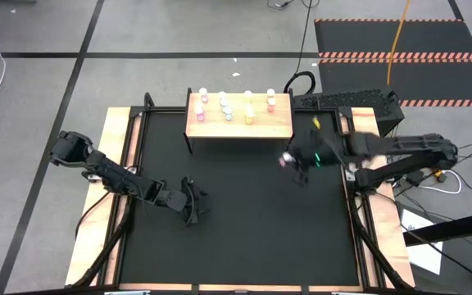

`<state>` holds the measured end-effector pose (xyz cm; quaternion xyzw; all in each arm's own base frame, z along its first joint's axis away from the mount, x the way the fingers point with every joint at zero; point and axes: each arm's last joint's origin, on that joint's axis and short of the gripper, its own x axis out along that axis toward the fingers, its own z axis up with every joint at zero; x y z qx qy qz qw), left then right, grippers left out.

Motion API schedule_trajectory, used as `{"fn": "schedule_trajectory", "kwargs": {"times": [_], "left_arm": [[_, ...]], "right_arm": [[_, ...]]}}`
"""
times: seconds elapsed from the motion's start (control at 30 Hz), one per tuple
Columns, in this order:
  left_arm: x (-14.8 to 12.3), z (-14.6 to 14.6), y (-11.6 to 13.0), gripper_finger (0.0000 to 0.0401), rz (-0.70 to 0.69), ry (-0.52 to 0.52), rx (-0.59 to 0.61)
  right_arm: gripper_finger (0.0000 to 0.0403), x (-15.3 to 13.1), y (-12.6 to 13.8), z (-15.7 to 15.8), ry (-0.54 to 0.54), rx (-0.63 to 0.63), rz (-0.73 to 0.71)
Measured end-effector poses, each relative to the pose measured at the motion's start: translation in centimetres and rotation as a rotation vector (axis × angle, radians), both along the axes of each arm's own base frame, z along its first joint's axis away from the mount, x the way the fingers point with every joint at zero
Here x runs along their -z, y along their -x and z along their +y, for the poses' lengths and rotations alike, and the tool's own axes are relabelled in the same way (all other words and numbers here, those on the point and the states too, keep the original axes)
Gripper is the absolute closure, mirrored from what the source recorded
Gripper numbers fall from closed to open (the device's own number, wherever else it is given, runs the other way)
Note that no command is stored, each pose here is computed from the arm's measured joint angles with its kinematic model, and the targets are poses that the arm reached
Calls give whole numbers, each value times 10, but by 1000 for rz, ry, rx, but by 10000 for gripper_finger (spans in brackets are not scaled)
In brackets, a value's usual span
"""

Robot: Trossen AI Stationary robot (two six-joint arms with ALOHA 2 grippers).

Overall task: Pick and place medicine bottles onto shelf by color
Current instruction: Put the pink pill bottle on the shelf aligned with the other pink pill bottles

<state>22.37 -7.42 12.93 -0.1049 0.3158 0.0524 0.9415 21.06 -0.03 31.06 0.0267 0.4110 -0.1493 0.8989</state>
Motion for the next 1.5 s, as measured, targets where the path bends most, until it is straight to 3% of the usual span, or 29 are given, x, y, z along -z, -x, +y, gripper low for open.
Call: {"fn": "schedule_trajectory", "kwargs": {"times": [0.23,0.37,0.5,0.6,0.8,1.03,1.5], "left_arm": [[0,1,-1,96,-3,-12,-3],[0,2,-1,96,-11,13,-53],[-1,2,-1,96,-21,101,-123],[-1,2,-1,96,-25,163,-169],[-1,2,-1,96,-26,180,-182],[-3,1,-3,95,-58,185,-172],[-5,-6,-1,95,-65,235,-148]], "right_arm": [[285,-42,-53,-77,138,-1,38],[285,-38,-67,-115,158,28,142],[285,-22,-73,-139,115,3,207],[285,-15,-74,-148,116,-17,236],[285,-18,-68,-164,145,11,218],[285,-10,-64,-181,62,28,194],[274,-5,-70,-184,20,68,172]]}}
